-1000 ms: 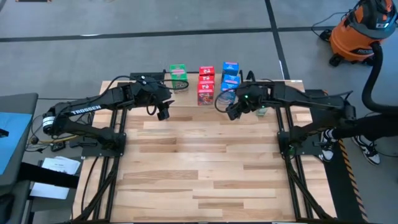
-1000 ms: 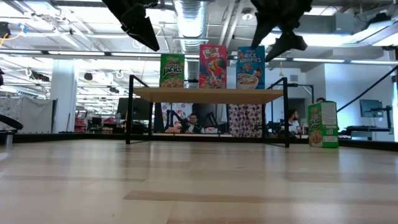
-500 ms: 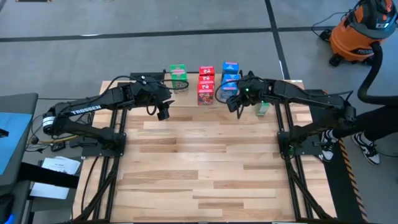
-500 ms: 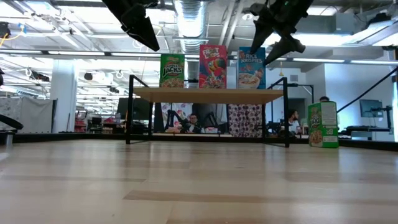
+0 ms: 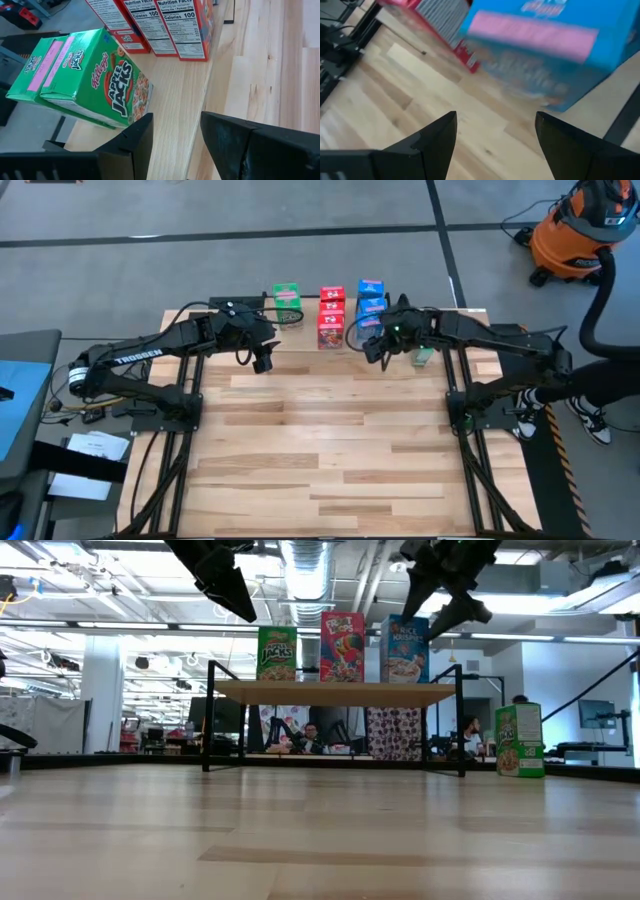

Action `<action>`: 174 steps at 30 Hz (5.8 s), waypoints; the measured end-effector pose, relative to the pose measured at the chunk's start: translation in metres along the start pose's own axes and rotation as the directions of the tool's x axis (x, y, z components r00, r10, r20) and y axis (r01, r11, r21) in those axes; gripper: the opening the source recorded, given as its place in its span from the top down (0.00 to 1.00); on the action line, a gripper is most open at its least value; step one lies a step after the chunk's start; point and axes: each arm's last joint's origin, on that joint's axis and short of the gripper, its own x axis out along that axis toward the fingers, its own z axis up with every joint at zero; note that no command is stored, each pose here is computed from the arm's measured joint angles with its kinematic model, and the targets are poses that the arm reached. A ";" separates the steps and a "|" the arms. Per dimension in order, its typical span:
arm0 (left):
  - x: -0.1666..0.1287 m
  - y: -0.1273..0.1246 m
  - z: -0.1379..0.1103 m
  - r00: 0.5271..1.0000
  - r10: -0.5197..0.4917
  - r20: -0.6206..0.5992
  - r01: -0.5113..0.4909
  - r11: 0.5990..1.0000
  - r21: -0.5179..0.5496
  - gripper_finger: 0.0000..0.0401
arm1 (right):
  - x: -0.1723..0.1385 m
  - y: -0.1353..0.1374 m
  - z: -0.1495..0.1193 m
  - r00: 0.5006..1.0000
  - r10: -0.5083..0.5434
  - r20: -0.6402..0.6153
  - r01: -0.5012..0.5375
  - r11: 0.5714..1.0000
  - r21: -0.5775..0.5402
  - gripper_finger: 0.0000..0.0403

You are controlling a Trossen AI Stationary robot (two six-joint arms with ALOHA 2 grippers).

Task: Stack cereal on shelf
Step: Adjust the blue cereal box on the shelf, then adjust the green cereal box on the shelf

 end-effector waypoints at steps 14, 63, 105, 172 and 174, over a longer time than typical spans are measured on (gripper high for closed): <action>0.000 -0.003 0.001 0.995 -0.091 0.032 0.091 0.995 -0.027 0.61 | -0.007 0.033 -0.001 0.971 0.203 0.126 -0.207 0.978 0.018 0.28; 0.005 -0.005 0.003 0.987 -0.151 0.045 0.153 0.987 -0.041 0.61 | -0.022 0.088 0.076 0.999 -0.031 -0.021 0.027 0.989 -0.148 0.28; 0.005 -0.006 0.002 0.987 -0.153 0.041 0.154 0.987 -0.044 0.61 | 0.021 0.073 0.076 0.966 -0.219 -0.134 0.208 0.974 -0.093 0.28; 0.037 -0.016 0.000 0.985 -0.169 -0.028 0.167 0.983 -0.074 0.61 | -0.045 -0.019 0.013 0.857 -0.513 -0.048 0.513 0.858 -0.001 0.28; 0.044 -0.017 0.001 0.986 -0.166 -0.022 0.164 0.983 -0.084 0.61 | -0.040 -0.022 0.011 0.845 -0.533 -0.037 0.534 0.845 0.015 0.28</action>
